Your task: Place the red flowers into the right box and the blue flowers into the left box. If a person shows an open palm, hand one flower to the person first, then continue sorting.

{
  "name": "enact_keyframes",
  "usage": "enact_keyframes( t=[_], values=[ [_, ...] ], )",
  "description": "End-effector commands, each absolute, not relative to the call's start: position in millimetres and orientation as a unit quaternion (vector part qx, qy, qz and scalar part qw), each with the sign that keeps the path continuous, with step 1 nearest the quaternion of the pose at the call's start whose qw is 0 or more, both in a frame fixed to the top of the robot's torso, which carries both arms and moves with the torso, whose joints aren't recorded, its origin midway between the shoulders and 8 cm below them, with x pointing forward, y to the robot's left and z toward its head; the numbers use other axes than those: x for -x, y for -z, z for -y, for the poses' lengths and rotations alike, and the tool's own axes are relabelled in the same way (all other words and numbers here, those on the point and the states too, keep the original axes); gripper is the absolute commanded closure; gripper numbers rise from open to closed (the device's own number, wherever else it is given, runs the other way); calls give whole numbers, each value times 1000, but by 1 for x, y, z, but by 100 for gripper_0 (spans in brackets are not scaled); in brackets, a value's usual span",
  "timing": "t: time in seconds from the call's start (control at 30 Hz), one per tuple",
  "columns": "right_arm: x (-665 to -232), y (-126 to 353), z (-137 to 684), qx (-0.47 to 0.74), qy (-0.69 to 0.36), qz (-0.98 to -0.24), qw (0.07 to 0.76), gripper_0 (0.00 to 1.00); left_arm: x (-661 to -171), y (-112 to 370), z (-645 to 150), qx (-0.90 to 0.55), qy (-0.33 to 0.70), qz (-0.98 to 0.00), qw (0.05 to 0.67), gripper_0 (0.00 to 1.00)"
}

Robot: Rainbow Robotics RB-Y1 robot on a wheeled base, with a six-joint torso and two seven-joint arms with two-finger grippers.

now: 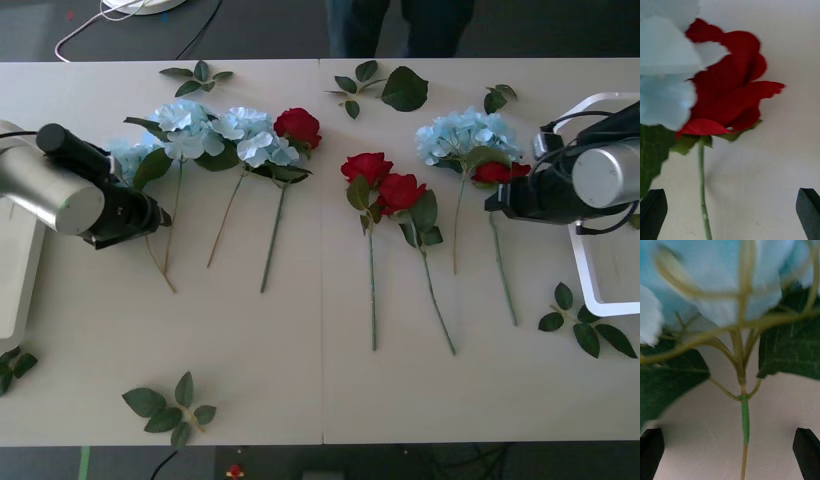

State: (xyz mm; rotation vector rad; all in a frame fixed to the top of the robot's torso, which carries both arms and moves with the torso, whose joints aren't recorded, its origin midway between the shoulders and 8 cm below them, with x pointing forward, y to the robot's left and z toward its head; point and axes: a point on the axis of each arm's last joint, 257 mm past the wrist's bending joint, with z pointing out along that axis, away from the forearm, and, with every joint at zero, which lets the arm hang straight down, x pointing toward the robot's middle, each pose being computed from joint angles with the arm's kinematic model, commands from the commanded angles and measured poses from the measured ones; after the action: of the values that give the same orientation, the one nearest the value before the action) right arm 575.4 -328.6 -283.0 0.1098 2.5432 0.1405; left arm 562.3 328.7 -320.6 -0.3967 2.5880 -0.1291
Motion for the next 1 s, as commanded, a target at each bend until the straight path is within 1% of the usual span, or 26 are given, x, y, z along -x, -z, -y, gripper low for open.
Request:
enact_keyframes(
  t=[0.03, 0.17, 0.2, 0.23, 0.27, 0.3, 0.47, 0.5, 0.53, 0.57, 0.6, 0.63, 1.0],
  values=[
    [-598, 269, 304, -38, -57, -949, 308, 0, -581, 304, -310, 149, 59, -948, 276, 0],
    [-604, 276, 303, -42, -51, -948, 310, 0, -581, 306, -309, 148, 58, -948, 275, 0],
    [-607, 277, 301, -43, -51, -948, 312, 0, -581, 306, -309, 146, 57, -948, 276, 6],
    [-608, 278, 302, -43, -49, -947, 313, 0, -581, 306, -311, 145, 55, -948, 277, 27],
    [-610, 279, 301, -44, -48, -948, 313, 0, -582, 306, -312, 141, 51, -949, 279, 74],
    [-610, 281, 301, -45, -47, -948, 312, 0, -581, 306, -313, 138, 48, -949, 279, 100],
    [-618, 287, 296, -41, -39, -946, 318, 0, -582, 308, -322, 132, 34, -949, 284, 100],
    [-618, 289, 296, -39, -36, -946, 318, 8, -582, 308, -322, 132, 34, -949, 284, 100],
    [-620, 290, 294, -36, -35, -946, 321, 34, -583, 308, -321, 132, 34, -949, 284, 100],
    [-620, 291, 293, -33, -35, -945, 323, 69, -583, 308, -322, 132, 33, -949, 284, 100],
    [-620, 291, 292, -35, -37, -945, 324, 83, -583, 307, -324, 132, 32, -949, 285, 100],
    [-620, 292, 292, -36, -38, -945, 323, 100, -583, 308, -323, 132, 32, -949, 285, 100],
    [-620, 291, 291, -39, -41, -945, 323, 100, -583, 308, -327, 136, 29, -948, 285, 100]
  ],
)
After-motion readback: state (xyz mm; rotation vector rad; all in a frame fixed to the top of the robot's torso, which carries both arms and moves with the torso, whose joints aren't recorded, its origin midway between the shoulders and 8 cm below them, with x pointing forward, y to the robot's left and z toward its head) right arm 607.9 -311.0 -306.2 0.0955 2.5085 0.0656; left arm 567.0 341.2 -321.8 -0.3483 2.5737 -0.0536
